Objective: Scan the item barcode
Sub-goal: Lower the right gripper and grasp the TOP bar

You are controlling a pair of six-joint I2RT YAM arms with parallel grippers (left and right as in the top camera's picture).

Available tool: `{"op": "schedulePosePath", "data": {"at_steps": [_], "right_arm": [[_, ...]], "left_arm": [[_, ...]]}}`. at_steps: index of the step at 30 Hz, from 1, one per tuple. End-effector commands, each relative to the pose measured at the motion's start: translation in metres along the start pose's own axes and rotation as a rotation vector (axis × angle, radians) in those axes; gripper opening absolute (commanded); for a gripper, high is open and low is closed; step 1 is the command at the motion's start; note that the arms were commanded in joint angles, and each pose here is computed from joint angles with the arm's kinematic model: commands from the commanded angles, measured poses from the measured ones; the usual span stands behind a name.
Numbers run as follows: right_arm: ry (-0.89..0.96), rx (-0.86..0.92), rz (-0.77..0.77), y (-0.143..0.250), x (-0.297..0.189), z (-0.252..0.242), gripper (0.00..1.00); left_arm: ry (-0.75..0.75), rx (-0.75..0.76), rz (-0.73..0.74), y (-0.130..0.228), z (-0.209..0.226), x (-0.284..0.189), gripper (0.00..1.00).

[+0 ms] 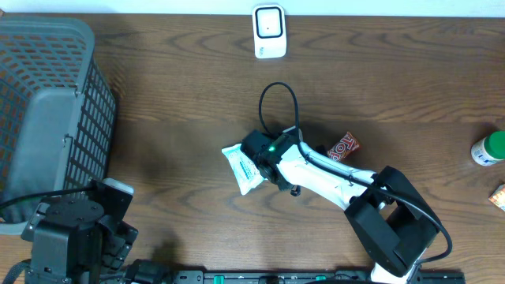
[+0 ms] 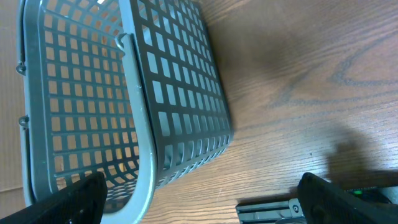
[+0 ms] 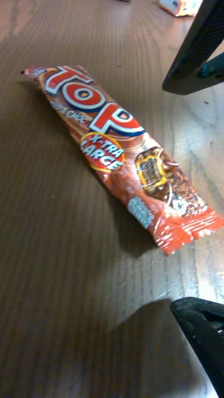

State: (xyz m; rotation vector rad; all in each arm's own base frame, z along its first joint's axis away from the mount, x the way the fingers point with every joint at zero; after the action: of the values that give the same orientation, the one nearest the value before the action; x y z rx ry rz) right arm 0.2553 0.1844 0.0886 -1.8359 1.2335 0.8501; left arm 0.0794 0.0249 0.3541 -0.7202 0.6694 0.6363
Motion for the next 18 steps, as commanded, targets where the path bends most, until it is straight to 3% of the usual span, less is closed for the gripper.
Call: {"op": "schedulePosePath", "data": {"at_steps": [1,8,12,18], "right_arm": [[0.036,-0.033,-0.006,0.005,0.007,0.000,0.99],[0.068,-0.060,0.024,0.023,0.023,-0.002,0.99],[0.078,-0.073,0.010,0.030,0.035,-0.003,0.87],[0.075,-0.104,0.018,0.037,0.050,-0.006,0.82]], "left_arm": [[-0.003,-0.015,-0.003,0.000,0.001,-0.001,0.98],[-0.002,-0.015,-0.003,0.000,0.001,-0.001,0.98],[-0.002,-0.015,-0.003,0.000,0.001,-0.001,0.98],[-0.003,-0.015,-0.003,0.000,0.001,-0.001,0.98]]}}
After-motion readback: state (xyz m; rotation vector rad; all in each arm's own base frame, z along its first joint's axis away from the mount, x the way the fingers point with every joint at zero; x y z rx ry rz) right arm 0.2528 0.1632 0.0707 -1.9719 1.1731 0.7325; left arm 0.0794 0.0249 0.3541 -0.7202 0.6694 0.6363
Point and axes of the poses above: each gripper's point midway between its finger pads, its own x axis out along the fingers, its own z axis along the line the jaws close on, y = z × x, the point moved 7 cm from there along -x, back along the fingers, and after that the axes turned 4 degrees about x, right-handed, at the moved point
